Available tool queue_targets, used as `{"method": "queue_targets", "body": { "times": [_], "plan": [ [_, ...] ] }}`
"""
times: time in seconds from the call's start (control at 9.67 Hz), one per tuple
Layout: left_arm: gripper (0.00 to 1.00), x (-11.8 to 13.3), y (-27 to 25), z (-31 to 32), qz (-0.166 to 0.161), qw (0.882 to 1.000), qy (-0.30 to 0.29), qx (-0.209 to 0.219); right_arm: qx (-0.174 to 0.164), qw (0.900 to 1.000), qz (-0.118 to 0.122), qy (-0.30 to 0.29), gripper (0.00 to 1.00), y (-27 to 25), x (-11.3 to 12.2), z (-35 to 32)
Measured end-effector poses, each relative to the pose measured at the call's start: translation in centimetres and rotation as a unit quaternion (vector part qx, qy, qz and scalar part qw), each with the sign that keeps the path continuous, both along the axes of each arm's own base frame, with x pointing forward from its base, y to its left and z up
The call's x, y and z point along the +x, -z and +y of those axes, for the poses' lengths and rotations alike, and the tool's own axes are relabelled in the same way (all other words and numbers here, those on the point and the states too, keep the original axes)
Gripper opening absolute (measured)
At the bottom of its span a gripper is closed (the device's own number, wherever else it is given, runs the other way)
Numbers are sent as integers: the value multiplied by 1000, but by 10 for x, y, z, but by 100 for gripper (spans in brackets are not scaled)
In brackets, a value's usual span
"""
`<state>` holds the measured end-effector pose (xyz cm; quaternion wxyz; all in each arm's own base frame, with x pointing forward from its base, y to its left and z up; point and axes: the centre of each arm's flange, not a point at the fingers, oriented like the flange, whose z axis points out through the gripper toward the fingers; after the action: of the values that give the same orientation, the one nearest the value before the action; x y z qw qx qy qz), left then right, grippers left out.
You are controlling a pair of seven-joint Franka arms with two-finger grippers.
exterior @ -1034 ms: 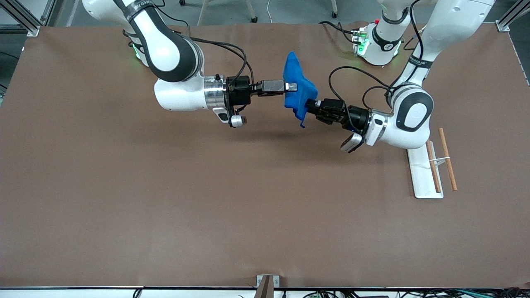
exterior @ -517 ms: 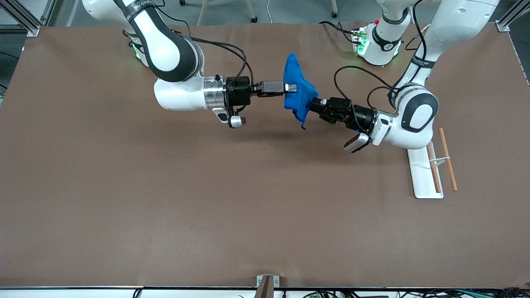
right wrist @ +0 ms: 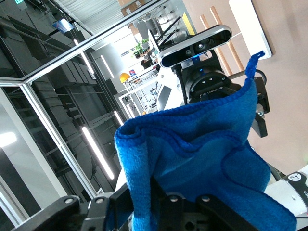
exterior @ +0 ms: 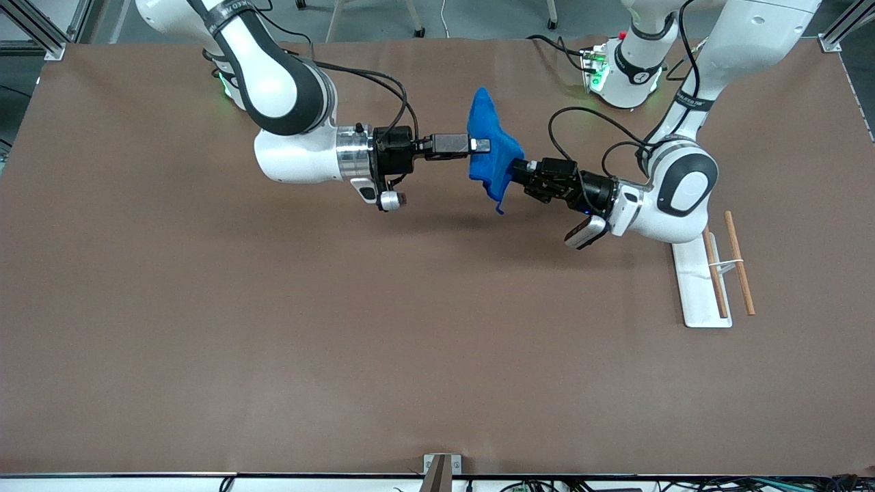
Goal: Right arm passes towel to left arm to hang
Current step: 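Grasp the hanging towel with the left gripper beside the right gripper, then open the right gripper and pull the towel away with the left gripper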
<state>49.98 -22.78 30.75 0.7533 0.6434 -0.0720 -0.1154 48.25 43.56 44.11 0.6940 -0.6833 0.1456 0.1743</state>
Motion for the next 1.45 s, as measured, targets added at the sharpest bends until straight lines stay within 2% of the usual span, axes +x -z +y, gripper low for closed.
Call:
{"method": "queue_targets", "body": {
  "times": [0.52,0.72,0.83,1.34,1.45],
  "plan": [
    [42,-3,-10,-11,2,1000,3,-9,0,1000,0,0,14,0,0,0],
    [10,-3,-18,-8,-3,1000,8,-1,0,1000,0,0,14,0,0,0],
    [3,-4,-19,-7,-7,1000,12,4,0,1000,0,0,14,0,0,0],
    [3,4,-26,7,-16,999,26,32,1,1000,-1,0,16,-1,0,0],
    [3,9,-31,15,-18,998,34,49,1,1000,-1,3,27,-2,2,-2]
  ]
}}
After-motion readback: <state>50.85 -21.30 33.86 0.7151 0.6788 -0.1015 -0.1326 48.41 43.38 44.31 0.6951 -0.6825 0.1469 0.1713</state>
